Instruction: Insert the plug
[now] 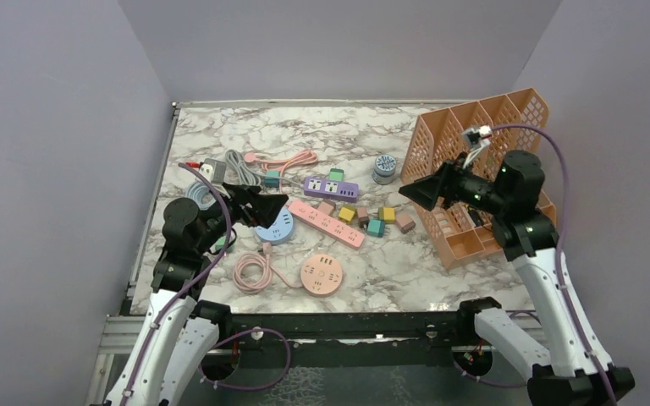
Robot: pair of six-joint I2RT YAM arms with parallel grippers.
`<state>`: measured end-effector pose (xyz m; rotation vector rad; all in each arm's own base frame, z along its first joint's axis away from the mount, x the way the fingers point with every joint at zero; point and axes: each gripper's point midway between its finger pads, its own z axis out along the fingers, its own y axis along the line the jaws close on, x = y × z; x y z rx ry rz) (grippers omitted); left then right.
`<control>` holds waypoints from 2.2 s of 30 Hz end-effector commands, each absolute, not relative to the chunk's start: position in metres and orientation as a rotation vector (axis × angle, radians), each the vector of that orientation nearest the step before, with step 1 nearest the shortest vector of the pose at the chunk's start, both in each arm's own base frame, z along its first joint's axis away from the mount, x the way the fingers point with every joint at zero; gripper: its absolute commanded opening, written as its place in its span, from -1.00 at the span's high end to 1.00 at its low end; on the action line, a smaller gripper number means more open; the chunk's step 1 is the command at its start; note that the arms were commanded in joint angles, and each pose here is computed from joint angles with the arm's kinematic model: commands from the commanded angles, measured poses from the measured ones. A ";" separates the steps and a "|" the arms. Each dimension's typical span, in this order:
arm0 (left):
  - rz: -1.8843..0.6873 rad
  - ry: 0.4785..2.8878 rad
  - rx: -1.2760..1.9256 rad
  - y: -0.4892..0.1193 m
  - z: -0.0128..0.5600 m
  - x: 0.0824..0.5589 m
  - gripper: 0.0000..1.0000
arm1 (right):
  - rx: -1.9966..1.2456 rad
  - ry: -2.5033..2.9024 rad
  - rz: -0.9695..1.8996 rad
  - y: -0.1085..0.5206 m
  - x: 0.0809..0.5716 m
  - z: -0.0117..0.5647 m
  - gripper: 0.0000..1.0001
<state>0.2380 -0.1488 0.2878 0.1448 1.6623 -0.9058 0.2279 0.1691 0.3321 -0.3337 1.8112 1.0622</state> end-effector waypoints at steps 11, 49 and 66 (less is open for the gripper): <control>-0.822 1.790 -0.160 -0.122 0.244 0.254 -0.97 | -0.194 2.304 0.566 0.224 0.285 0.174 -0.21; -1.097 1.905 -0.157 -0.160 0.212 0.254 -0.97 | -0.211 2.276 0.409 0.254 0.327 0.121 0.58; -1.537 1.779 0.047 -0.254 0.251 0.221 -0.89 | -0.195 1.808 1.341 0.300 0.236 0.279 0.57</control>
